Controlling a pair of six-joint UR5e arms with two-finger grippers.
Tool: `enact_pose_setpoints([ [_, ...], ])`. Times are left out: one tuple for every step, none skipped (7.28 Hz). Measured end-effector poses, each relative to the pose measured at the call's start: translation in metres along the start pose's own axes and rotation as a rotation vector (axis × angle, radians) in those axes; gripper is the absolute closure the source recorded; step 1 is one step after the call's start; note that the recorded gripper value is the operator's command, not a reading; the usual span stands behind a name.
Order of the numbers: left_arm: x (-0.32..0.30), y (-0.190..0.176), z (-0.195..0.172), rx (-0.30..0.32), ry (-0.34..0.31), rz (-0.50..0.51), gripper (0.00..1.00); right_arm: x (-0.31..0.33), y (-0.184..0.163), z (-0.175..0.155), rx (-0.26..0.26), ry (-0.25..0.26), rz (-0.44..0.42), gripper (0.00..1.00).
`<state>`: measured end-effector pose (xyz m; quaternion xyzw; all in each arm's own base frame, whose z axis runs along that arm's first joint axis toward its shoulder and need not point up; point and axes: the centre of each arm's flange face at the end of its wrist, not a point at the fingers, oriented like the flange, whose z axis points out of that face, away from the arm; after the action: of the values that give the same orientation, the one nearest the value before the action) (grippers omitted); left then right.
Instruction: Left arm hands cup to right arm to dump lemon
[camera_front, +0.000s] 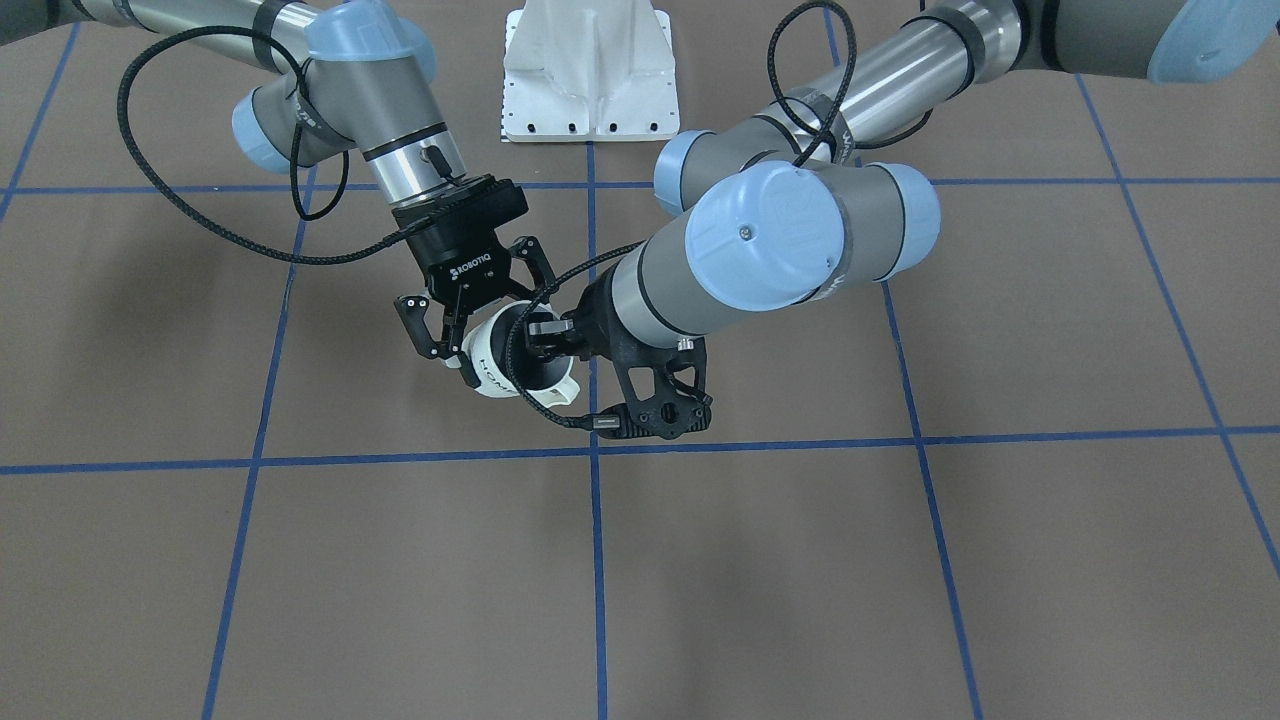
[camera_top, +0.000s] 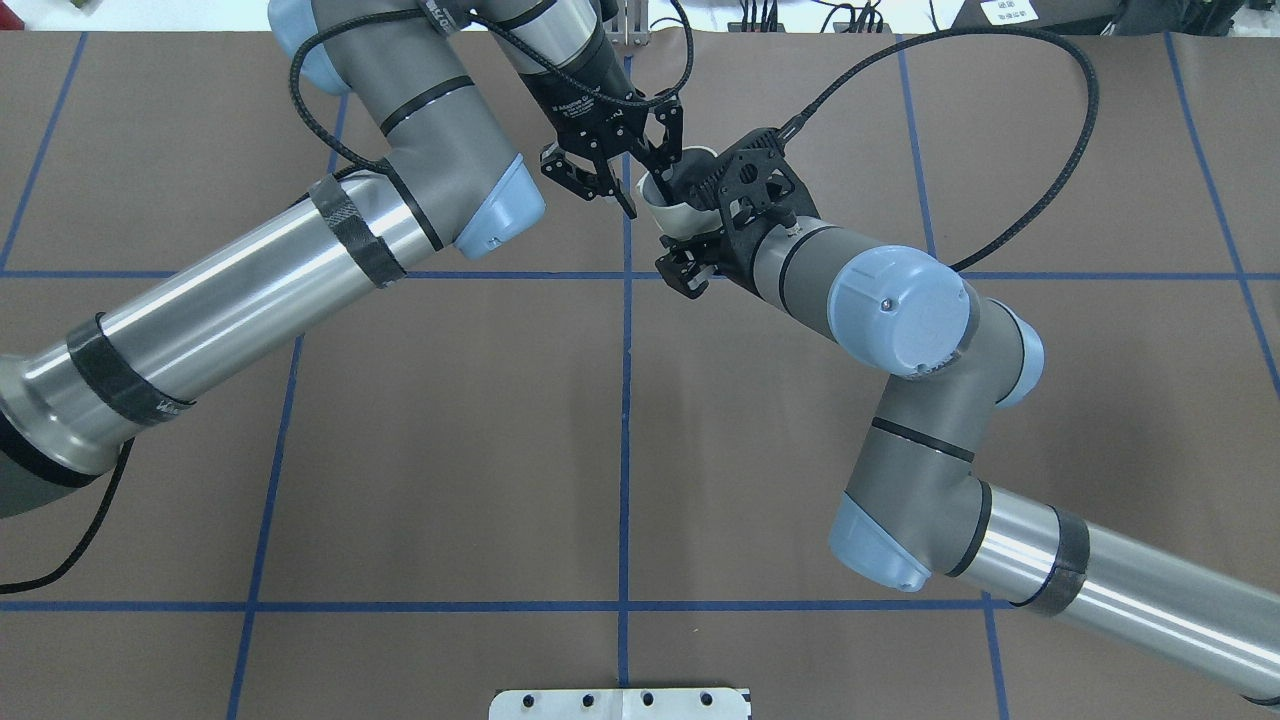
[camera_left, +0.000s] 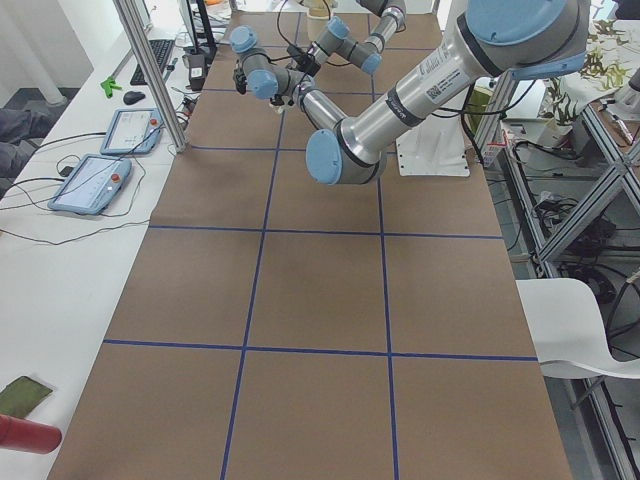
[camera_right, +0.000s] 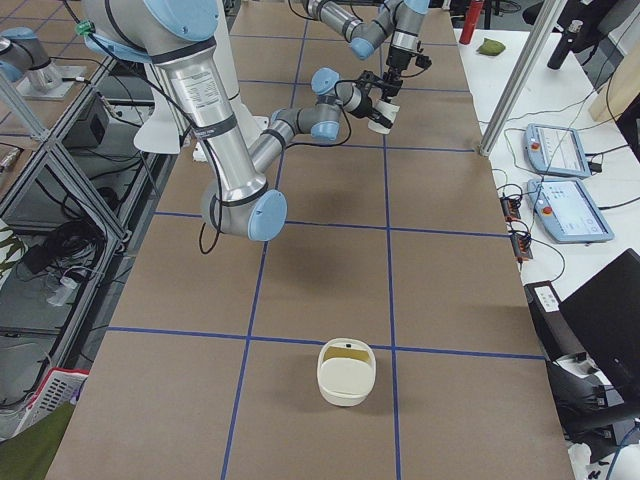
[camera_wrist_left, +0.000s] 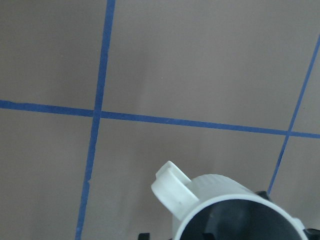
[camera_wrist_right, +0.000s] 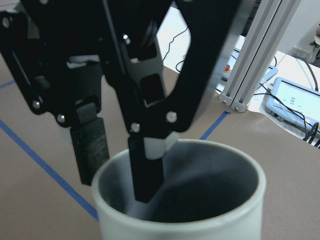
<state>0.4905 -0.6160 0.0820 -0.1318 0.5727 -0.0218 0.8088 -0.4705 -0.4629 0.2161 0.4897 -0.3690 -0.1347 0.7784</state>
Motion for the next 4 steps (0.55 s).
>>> enact_pose_setpoints([
  [0.0002, 0.0007, 0.0012, -0.002, 0.0, 0.001, 0.59, 0.0, 0.0, 0.0, 0.0, 0.0, 0.0, 0.66],
  [0.0002, 0.0013, 0.0022, -0.003, 0.0, 0.002, 0.83, 0.0, 0.0, 0.0, 0.0, 0.0, 0.0, 0.52],
  [0.0, 0.0014, 0.0026, -0.003, 0.0, 0.002, 1.0, -0.0001, 0.0, 0.0, 0.0, -0.001, 0.0, 0.01],
  [0.0, 0.0015, 0.003, -0.003, -0.001, 0.0, 1.0, -0.0003, -0.0003, -0.0002, 0.001, -0.002, 0.001, 0.0],
])
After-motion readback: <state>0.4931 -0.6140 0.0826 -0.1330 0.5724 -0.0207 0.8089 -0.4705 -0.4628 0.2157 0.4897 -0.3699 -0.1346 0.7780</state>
